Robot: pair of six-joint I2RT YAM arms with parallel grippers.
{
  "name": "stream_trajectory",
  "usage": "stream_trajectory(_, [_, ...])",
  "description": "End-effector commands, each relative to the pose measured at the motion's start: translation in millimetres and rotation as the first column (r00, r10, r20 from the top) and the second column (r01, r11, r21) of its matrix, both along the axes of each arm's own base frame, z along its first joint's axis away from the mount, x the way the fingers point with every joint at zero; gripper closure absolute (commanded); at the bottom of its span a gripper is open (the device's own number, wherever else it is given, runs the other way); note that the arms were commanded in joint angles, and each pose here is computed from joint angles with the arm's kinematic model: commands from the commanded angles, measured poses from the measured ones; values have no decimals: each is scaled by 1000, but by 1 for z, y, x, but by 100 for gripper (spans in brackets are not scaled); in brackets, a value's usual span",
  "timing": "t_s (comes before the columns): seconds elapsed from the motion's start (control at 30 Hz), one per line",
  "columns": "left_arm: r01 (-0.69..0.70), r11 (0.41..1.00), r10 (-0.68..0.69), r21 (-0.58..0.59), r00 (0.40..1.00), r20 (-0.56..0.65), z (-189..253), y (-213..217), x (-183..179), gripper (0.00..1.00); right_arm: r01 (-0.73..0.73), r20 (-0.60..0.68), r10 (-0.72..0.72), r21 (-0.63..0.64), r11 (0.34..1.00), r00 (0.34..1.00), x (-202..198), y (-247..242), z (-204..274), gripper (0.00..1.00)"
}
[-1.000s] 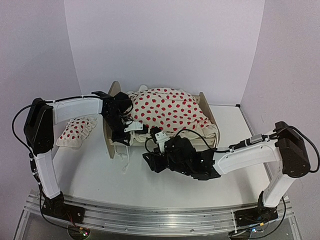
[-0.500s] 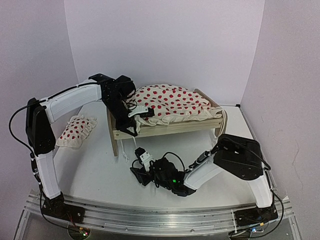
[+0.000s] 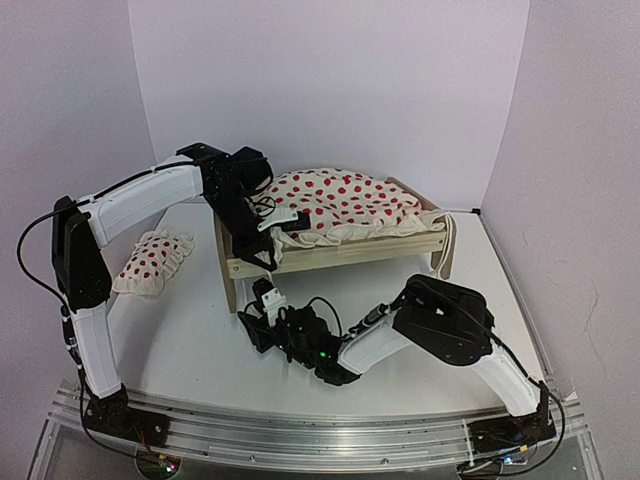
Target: Set up the pet bed
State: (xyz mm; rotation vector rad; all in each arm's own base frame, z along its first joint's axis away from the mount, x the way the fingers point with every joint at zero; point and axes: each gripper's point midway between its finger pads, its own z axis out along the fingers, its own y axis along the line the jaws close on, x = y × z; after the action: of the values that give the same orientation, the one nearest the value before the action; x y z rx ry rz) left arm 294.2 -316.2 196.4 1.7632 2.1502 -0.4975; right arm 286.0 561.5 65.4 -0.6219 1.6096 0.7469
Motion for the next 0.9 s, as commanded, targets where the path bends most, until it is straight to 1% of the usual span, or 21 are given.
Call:
stream_trajectory(0.0, [16, 989, 17, -148, 976, 218, 70, -15, 24, 100, 68, 26, -68, 8, 998, 997, 19, 1, -3, 59])
stream_trajectory(0.17, [21, 988, 11, -153, 978, 208, 70, -15, 22, 100, 74, 34, -74, -22, 997, 997, 29, 9, -10, 62])
stream_trajectory(0.23, [20, 987, 13, -158, 978, 209, 71, -16, 22, 100, 84, 22, -83, -17, 996, 996, 34, 12, -14, 67])
stream_trajectory(0.27, [21, 987, 13, -161, 978, 209, 72, -17, 22, 100, 91, 17, -91, -15, 996, 996, 36, 12, -16, 71])
stream_trajectory(0.37, [25, 987, 8, -159, 978, 209, 71, -16, 21, 100, 94, 11, -93, -25, 995, 996, 35, 9, -20, 96])
stream_trajectory(0.4, [26, 989, 7, -149, 976, 218, 67, -14, 23, 100, 88, 10, -88, -32, 996, 996, 33, 6, -19, 100])
stream_trajectory(0.5, [13, 992, 22, -128, 962, 271, 58, -2, 38, 100, 47, -9, -48, -69, 996, 999, 16, -8, -18, 100])
stream_trajectory(0.57, [-5, 992, 46, -129, 945, 323, 54, 8, 56, 100, 16, -3, -16, -118, 993, 1000, -4, -21, -16, 100])
stream_trajectory(0.67, [-6, 996, 41, -90, 921, 387, 36, 21, 75, 100, -53, 1, 54, -174, 983, 999, -43, -32, -13, 100])
stream_trajectory(0.77, [24, 998, 5, -64, 911, 412, 14, 24, 78, 100, -108, -55, 101, -158, 981, 993, -68, -41, -10, 100])
stream_trajectory(0.87, [45, 997, -13, -66, 907, 422, -5, 23, 78, 100, -153, -101, 140, -142, 978, 985, -79, -43, -6, 100])
